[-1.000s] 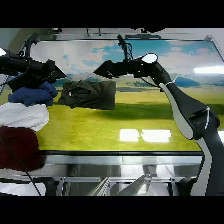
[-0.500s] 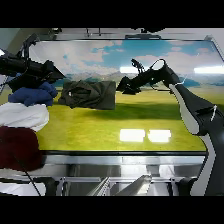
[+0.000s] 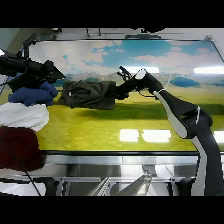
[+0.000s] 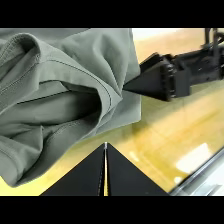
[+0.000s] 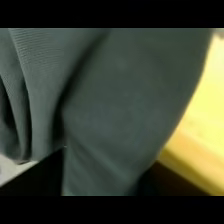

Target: Fold the shirts.

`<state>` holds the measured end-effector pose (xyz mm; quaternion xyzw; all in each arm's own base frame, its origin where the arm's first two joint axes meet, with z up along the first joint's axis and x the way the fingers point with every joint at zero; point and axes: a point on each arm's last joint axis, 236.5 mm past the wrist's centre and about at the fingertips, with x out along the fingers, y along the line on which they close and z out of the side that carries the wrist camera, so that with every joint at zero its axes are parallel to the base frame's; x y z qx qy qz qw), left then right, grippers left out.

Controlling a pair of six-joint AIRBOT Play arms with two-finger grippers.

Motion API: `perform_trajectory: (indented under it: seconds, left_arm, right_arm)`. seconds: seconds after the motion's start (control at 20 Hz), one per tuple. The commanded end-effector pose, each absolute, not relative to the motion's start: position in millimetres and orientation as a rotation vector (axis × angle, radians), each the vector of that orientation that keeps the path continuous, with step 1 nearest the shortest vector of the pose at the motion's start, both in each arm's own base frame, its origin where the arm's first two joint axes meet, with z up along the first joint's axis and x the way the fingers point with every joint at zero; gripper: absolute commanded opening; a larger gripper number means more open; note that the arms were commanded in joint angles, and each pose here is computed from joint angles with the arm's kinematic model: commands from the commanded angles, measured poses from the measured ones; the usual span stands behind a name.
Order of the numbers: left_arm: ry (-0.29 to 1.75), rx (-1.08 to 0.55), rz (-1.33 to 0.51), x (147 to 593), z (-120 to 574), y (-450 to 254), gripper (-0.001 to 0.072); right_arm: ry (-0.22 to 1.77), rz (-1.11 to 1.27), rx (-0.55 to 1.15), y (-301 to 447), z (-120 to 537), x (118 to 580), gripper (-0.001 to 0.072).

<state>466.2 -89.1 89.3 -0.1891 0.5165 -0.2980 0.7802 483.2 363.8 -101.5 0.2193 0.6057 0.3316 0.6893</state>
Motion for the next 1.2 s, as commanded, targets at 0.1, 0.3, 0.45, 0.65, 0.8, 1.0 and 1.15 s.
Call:
perform_trajectory:
  seconds: [0.1,0.3,0.45,0.65,0.8,1.0,1.15]
  left_arm:
    - [1.117,-0.394,-0.656,464,89,-89,0.0008]
    - [1.151,-0.392,-0.680,455,88,-92,0.0008]
    - [1.163,-0.392,-0.689,451,88,-93,0.0008]
    - [1.178,-0.393,-0.699,447,87,-94,0.0008]
    - [1.176,-0.398,-0.693,448,88,-94,0.0008]
    - [1.172,-0.403,-0.686,450,88,-93,0.0008]
    - [1.181,-0.406,-0.688,448,87,-94,0.0008]
  right_arm:
    - [1.229,0.757,0.504,386,-75,503,0.0015]
    - [1.159,0.633,0.325,312,8,522,0.0013]
    - [1.134,0.363,0.260,180,80,525,0.0013]
    - [1.084,0.058,0.475,14,149,502,0.0013]
    - [1.083,-0.054,0.531,-50,175,463,0.0014]
    - [0.999,-0.118,0.557,-85,197,455,0.0014]
    - [0.922,-0.158,0.575,-108,205,464,0.0015]
